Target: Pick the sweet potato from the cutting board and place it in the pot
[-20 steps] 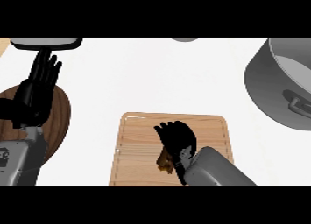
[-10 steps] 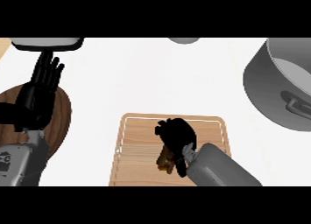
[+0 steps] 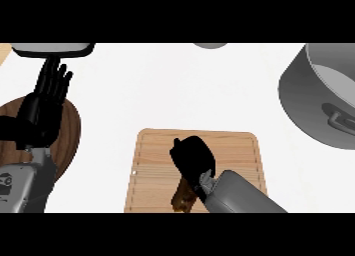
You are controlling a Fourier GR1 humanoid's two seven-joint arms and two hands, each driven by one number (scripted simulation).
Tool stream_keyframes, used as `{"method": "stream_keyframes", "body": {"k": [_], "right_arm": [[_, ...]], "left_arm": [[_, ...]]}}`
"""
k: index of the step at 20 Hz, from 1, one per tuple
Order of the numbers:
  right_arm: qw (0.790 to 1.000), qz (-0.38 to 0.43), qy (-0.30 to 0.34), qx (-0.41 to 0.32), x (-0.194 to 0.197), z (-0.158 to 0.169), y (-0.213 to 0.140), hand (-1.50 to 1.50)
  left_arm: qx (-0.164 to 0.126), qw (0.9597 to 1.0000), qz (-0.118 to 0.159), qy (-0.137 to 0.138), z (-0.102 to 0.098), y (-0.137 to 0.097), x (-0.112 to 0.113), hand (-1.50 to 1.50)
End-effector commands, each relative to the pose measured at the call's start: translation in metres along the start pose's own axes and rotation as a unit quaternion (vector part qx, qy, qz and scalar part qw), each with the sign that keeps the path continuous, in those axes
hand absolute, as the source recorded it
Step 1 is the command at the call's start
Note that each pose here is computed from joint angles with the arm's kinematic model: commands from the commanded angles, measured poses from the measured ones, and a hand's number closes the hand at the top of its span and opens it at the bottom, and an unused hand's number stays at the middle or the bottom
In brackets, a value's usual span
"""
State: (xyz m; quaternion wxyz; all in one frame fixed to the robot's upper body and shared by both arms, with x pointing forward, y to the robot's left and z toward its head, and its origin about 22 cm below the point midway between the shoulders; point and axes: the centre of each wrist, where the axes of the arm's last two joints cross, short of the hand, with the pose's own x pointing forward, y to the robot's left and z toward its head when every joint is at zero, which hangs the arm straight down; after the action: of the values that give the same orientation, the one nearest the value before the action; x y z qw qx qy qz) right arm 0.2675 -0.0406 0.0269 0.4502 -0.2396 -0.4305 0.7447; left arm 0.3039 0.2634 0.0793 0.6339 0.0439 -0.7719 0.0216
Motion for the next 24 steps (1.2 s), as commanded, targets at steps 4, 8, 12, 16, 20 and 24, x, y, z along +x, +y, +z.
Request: {"method": "stream_keyframes", "body": {"k": [4, 8, 12, 16, 20, 24], "right_arm": [[0.971, -0.116, 0.024, -0.21, 0.012, -0.002, -0.035, 1.5], [0.947, -0.15, 0.061, -0.278, 0.02, 0.005, -0.057, 1.5], [0.903, -0.14, 0.144, -0.38, 0.018, 0.021, -0.076, 1.5], [0.857, -0.154, 0.205, -0.446, -0.003, 0.044, -0.101, 1.5], [0.806, -0.146, 0.246, -0.518, -0.03, 0.078, -0.114, 1.5], [0.769, -0.151, 0.289, -0.549, -0.07, 0.098, -0.114, 1.5]], "left_arm": [[-0.01, 0.9999, -0.007, 0.002, -0.001, 0.001, 0.001, 0.0], [-0.009, 0.9999, -0.005, 0.003, 0.002, -0.009, -0.003, 0.0], [0.015, 0.9999, -0.003, 0.006, 0.004, 0.009, -0.01, 0.0], [0.021, 0.9997, -0.007, 0.008, 0.007, 0.007, -0.014, 0.0], [0.018, 0.9998, -0.007, 0.004, 0.002, 0.016, 0.003, 0.0], [0.015, 0.9999, -0.004, -0.002, 0.004, -0.003, -0.006, 0.0]]}}
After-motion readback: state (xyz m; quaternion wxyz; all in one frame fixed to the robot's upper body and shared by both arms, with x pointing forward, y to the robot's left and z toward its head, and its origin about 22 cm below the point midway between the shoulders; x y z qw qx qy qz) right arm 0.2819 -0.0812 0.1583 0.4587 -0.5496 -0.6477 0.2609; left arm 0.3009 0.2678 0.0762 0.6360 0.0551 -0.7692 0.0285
